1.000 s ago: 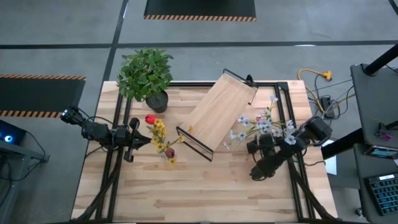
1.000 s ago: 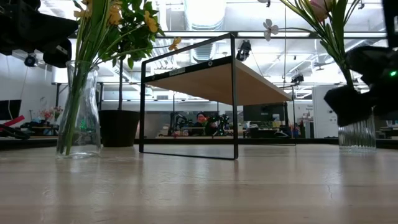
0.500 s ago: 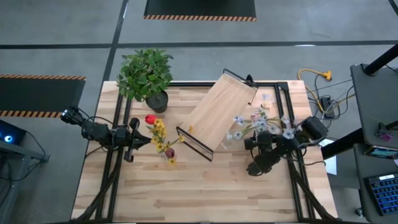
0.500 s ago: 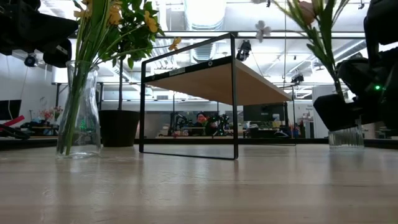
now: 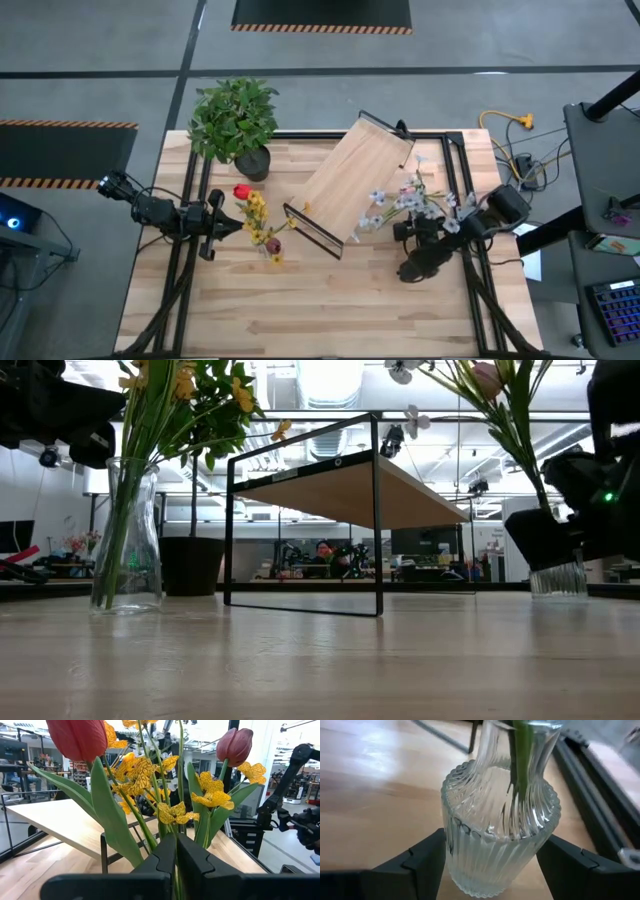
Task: Pick and place flowers into a vace then onto a shelf
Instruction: Put the right flower vase on the shelf
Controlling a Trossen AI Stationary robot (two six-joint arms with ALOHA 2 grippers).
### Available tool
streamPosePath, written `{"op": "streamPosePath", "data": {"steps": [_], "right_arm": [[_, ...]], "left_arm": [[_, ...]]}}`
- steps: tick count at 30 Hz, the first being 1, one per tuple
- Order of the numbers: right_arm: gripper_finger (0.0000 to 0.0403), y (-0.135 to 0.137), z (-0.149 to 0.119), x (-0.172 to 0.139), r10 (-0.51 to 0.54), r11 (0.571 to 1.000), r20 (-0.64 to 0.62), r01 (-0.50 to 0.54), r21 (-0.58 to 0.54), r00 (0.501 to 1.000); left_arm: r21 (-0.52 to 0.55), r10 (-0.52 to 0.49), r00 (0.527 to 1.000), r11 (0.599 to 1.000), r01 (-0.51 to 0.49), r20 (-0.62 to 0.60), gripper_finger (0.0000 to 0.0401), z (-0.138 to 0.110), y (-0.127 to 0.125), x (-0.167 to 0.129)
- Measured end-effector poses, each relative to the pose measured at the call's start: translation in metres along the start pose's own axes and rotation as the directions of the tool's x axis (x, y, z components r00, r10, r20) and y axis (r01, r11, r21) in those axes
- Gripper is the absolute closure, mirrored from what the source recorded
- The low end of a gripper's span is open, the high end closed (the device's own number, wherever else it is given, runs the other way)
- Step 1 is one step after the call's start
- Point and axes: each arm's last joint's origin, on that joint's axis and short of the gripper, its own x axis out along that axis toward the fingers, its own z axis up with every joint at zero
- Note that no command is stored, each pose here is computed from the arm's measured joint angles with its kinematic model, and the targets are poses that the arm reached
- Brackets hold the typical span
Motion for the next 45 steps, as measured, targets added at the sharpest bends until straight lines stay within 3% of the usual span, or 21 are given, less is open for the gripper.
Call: {"op": "streamPosePath", "data": {"steps": [4, 6, 11, 21, 26, 35, 45], "right_arm": [[0.0141, -0.002, 0.011, -0.016, 0.065, 0.998, -0.017, -0.065, -0.007, 0.998], [0.0142, -0.003, 0.019, -0.027, 0.153, 0.988, 0.001, -0.153, -0.013, 0.988], [0.0142, -0.007, 0.043, -0.048, 0.322, 0.946, 0.022, -0.321, -0.045, 0.946], [0.0142, -0.016, 0.109, -0.082, 0.529, 0.845, 0.135, -0.505, -0.178, 0.838], [0.0142, -0.026, 0.144, -0.084, 0.539, 0.84, 0.217, -0.5, -0.211, 0.814], [0.0142, -0.025, 0.191, -0.061, 0.422, 0.902, 0.264, -0.374, -0.216, 0.867], [0.0142, 0.004, 0.225, -0.046, 0.504, 0.853, 0.234, -0.437, -0.286, 0.831]], "left_arm": [[0.0, 0.0, 1.0, 1.0, 0.0, 0.0, 0.0401, 0.0, 0.0, 0.0], [0.0, 0.0, 1.0, 1.0, 0.0, 0.0, 0.0401, 0.0, 0.0, 0.0], [0.0, 0.0, 1.0, 1.0, 0.0, 0.0, 0.0401, 0.0, 0.0, 0.0], [0.0, 0.0, 1.0, 1.0, 0.0, 0.0, 0.0401, 0.0, 0.0, 0.0], [0.0, 0.0, 1.0, 1.0, 0.0, 0.0, 0.0401, 0.0, 0.0, 0.0], [0.0, 0.0, 1.0, 1.0, 0.0, 0.0, 0.0401, 0.0, 0.0, 0.0], [0.0, 0.0, 1.0, 1.0, 0.0, 0.0, 0.0401, 0.0, 0.0, 0.0]]}}
